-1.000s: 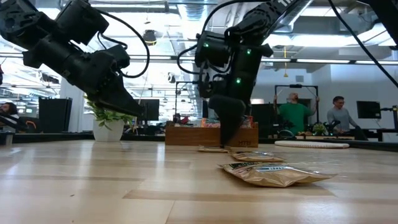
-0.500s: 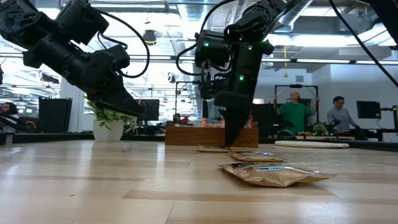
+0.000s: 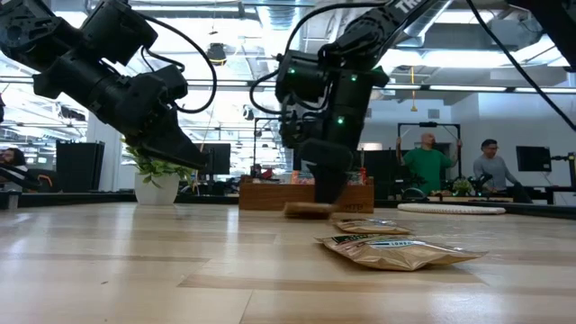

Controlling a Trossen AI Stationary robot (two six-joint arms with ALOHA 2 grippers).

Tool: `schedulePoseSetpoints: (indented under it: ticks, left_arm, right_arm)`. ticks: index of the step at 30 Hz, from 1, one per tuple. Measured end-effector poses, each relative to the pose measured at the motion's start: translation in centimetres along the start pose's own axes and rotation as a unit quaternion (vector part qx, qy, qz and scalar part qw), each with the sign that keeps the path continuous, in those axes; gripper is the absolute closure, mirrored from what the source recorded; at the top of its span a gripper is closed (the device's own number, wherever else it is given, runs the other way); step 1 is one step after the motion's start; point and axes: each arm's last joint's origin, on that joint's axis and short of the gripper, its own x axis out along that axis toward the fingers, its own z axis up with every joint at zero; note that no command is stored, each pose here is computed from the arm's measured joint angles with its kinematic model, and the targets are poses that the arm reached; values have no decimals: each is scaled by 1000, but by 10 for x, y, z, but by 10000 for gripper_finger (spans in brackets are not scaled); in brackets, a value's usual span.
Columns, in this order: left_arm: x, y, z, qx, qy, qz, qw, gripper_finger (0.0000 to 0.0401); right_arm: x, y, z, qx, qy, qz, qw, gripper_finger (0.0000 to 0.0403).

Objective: Pick & Place Tea
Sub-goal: Put the brown tea bag into the left section of the wooden organizer

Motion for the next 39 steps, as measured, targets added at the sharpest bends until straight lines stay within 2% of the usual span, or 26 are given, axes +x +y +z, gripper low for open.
schedulePoseSetpoints:
  ticks: [8,20,28,32,39]
  left_arm:
    - [0,0,0,0,3,-4,1000,255]
    - [0,0,0,-1,3,-4,1000,255]
    - [0,0,0,-2,3,-4,1000,255]
    - [0,-1,0,-8,5,-21,1000,255]
    - [0,-4,2,-33,4,-61,998,255]
  right_arm:
    - [2,0,-1,1,5,-1,1000,314]
    - [2,9,-3,-13,7,-20,1000,399]
    - [-2,20,-10,-32,21,-77,996,401]
    - [-10,33,-7,-51,20,-100,993,402]
    - [-28,63,2,-96,-7,-105,990,403]
